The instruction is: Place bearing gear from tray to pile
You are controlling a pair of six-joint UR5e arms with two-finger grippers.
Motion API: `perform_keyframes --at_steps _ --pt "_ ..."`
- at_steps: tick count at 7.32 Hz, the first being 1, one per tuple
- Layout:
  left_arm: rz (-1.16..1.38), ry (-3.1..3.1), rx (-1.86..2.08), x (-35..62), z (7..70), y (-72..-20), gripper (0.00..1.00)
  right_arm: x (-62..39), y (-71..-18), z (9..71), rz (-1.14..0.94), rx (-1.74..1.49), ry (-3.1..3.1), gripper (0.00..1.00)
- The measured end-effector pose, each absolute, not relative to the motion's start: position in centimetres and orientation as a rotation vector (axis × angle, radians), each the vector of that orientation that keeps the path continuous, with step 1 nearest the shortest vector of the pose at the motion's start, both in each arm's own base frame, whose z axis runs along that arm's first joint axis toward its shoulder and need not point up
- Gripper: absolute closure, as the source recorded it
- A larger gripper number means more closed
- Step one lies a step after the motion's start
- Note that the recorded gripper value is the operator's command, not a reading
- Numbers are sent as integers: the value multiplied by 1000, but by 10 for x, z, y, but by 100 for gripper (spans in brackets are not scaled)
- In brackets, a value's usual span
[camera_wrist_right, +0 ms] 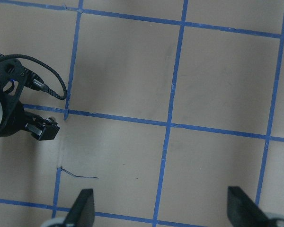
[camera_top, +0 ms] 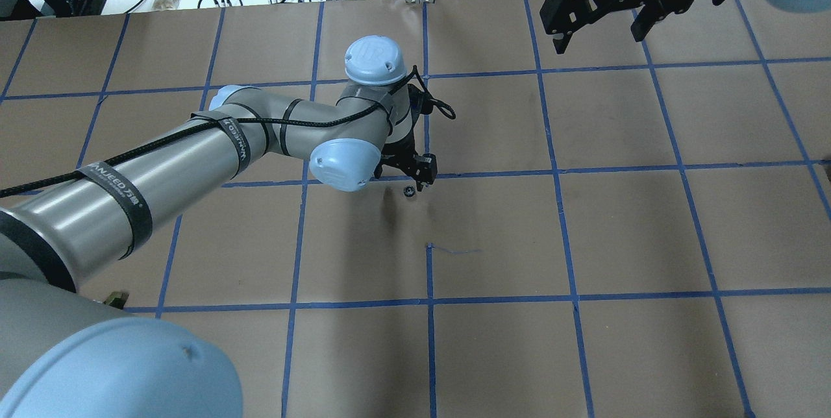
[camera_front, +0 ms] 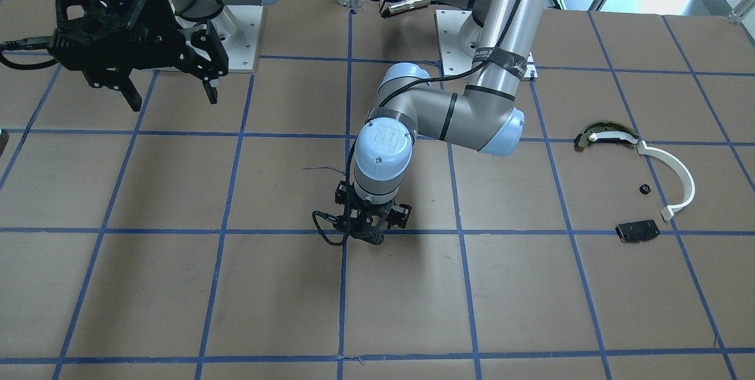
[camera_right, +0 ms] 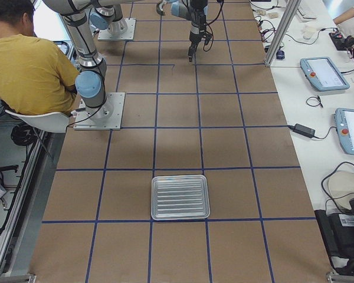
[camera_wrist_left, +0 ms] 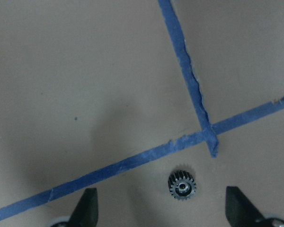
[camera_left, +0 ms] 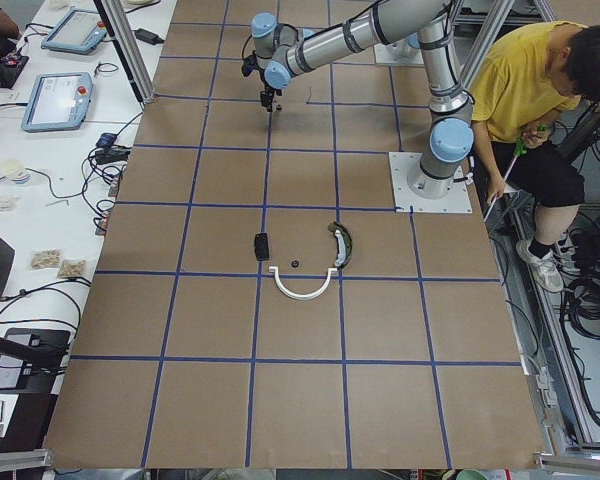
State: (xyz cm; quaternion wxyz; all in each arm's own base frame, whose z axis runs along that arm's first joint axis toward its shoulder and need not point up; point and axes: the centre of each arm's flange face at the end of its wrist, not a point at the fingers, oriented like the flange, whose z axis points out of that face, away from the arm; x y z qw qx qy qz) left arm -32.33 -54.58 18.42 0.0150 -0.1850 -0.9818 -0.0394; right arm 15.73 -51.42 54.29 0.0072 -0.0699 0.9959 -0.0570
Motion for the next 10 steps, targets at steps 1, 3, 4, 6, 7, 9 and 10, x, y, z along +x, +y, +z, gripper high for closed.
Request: perform_keyframes --at_steps 1,3,4,6,7,9,10 --pt "-130 -3055 -577 -324 181 -545 17 151 -521 535 -152 -205 3117 0" --pt "-146 -3052 -586 -325 174 -544 19 145 -532 505 -75 -188 3117 0" --pt "-153 -3051 -590 -326 171 -544 20 144 -533 491 -50 -184 3117 0" --pt "-164 -3047 -616 -336 166 -538 32 142 -532 483 -49 -183 3141 0" --pt "-170 -3046 -624 -339 164 -536 65 141 -532 482 -49 -181 3150 0" --pt "-173 -3045 -631 -341 163 -535 100 140 -533 480 -46 -177 3154 0" --pt "-173 -3045 -635 -341 162 -535 100 140 -533 480 -45 -177 3155 0"
